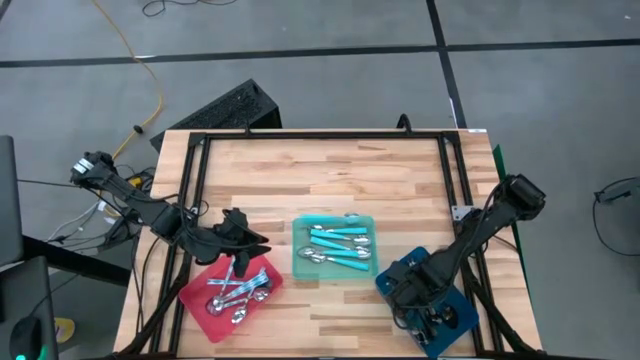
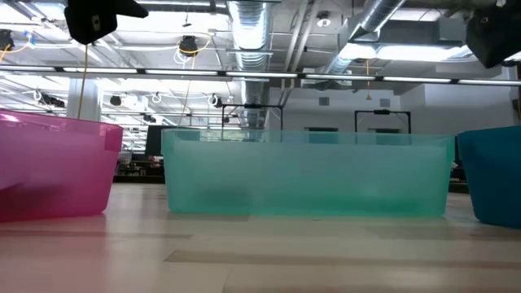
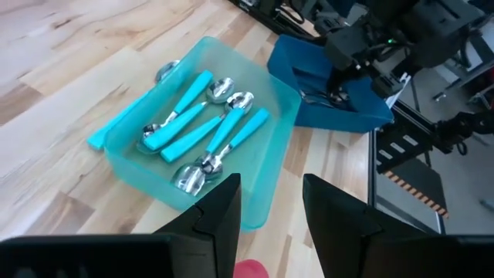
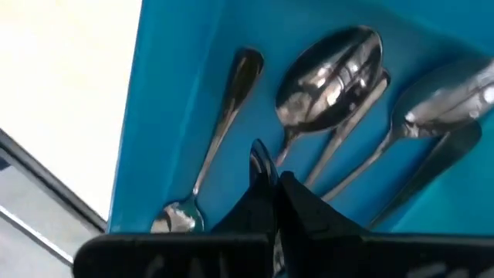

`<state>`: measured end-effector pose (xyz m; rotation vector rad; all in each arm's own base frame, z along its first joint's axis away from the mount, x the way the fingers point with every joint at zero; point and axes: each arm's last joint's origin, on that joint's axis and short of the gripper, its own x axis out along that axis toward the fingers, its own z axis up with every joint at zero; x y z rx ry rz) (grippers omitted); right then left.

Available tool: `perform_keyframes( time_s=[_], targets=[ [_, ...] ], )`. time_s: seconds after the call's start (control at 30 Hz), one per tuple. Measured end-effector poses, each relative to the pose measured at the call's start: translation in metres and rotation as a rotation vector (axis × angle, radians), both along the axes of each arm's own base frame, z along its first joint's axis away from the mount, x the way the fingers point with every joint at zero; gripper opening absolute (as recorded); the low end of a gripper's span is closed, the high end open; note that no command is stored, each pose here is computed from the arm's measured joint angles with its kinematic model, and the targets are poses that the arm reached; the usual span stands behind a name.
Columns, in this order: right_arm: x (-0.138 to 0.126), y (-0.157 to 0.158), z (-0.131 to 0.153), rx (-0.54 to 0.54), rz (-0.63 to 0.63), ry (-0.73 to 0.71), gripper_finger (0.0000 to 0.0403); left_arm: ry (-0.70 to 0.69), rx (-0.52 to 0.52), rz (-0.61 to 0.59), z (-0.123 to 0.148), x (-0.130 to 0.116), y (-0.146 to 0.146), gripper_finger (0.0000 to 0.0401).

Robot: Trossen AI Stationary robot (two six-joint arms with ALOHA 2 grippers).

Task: Sort silverware by color (type)

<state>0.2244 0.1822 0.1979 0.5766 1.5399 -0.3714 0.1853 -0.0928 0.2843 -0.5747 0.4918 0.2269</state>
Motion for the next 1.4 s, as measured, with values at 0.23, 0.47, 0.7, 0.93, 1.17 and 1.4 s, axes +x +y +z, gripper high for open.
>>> perform_keyframes(
  time_s=[0.23,0.47,0.7,0.93,1.17,1.4],
  targets=[
    [-0.003,0.0,-0.012,-0.023,-0.019,-0.026,0.0031,-0.009,0.026,0.029,0.0,0.0,0.001,0.0123],
    [-0.005,0.002,-0.013,-0.1,-0.015,-0.095,0.0051,-0.01,0.029,0.032,0.0,0.0,0.001,0.0123],
    [-0.006,0.003,-0.013,-0.13,-0.01,-0.122,0.0054,-0.012,0.032,0.036,0.0,0.0,0.001,0.0123],
    [-0.007,0.004,-0.013,-0.143,-0.017,-0.138,0.0055,-0.015,0.04,0.048,0.0,0.0,0.002,0.0123],
    [-0.009,0.008,-0.012,-0.139,-0.017,-0.139,0.0056,-0.017,0.042,0.052,0.0,0.0,0.002,0.0123],
    [-0.012,0.011,-0.012,-0.136,-0.02,-0.141,0.0061,-0.023,0.048,0.069,0.001,0.0,0.002,0.0123]
  ],
)
